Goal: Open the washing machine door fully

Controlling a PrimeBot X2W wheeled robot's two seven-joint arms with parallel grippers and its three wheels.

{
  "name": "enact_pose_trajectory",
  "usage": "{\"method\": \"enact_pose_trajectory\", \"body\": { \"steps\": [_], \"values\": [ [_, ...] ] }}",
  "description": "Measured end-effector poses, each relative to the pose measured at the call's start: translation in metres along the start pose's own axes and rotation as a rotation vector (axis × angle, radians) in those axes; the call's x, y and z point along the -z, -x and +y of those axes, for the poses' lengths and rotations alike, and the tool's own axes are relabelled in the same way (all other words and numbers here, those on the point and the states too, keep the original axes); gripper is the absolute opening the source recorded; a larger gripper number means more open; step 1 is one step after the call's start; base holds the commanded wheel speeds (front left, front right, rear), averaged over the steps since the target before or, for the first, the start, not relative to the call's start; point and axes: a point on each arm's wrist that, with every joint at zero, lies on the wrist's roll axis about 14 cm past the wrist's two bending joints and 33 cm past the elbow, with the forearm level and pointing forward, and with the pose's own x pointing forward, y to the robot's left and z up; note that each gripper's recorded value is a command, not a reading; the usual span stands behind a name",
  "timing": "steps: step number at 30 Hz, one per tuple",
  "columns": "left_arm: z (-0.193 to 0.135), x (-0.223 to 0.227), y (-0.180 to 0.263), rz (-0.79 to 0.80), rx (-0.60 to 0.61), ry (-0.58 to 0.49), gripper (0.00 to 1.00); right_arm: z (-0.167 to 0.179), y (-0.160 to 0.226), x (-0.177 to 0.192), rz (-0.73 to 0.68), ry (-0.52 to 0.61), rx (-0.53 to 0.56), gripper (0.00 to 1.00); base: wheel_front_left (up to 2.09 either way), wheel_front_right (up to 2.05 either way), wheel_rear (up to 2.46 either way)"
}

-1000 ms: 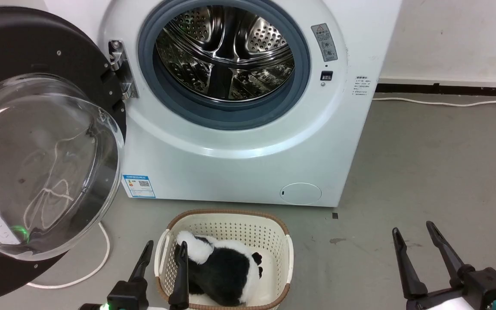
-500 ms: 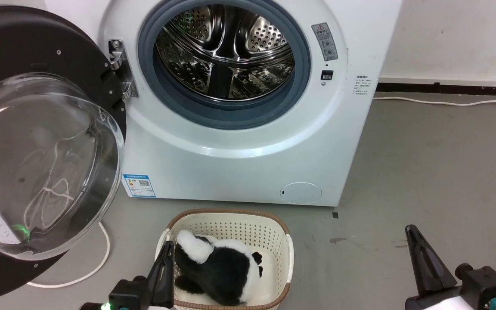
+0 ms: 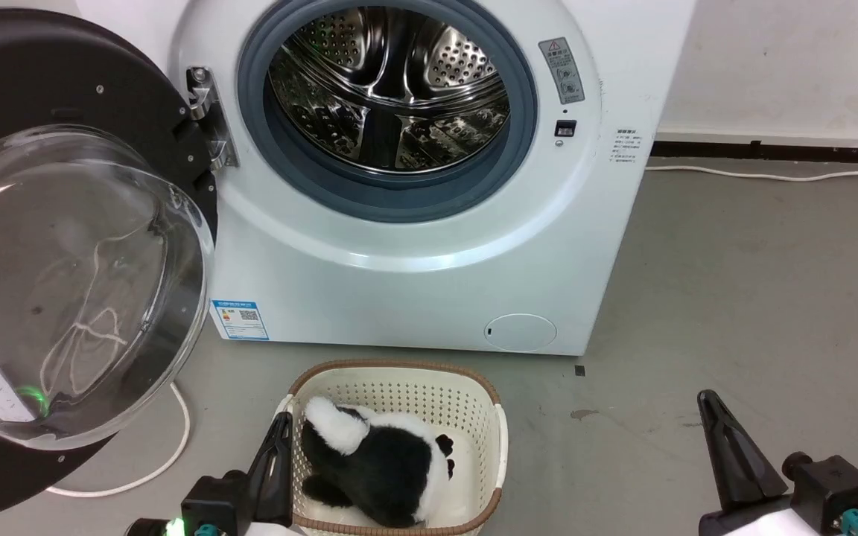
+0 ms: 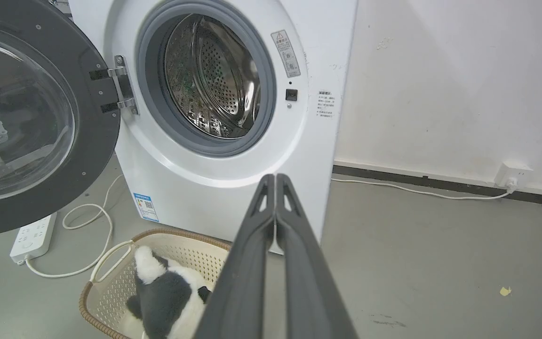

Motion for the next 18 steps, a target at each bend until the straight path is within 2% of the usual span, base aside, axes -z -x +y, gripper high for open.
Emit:
{"method": "enact_pose_trajectory", "body": {
  "steps": [18],
  "values": [
    [0.0048,-0.0008,-0.0033,0.017,-0.007,-0.019,0.00,0.0001,-0.0003,0.0044,0.034,0.007,-0.001,0.00,0.00,0.00,0.00]
  ]
}}
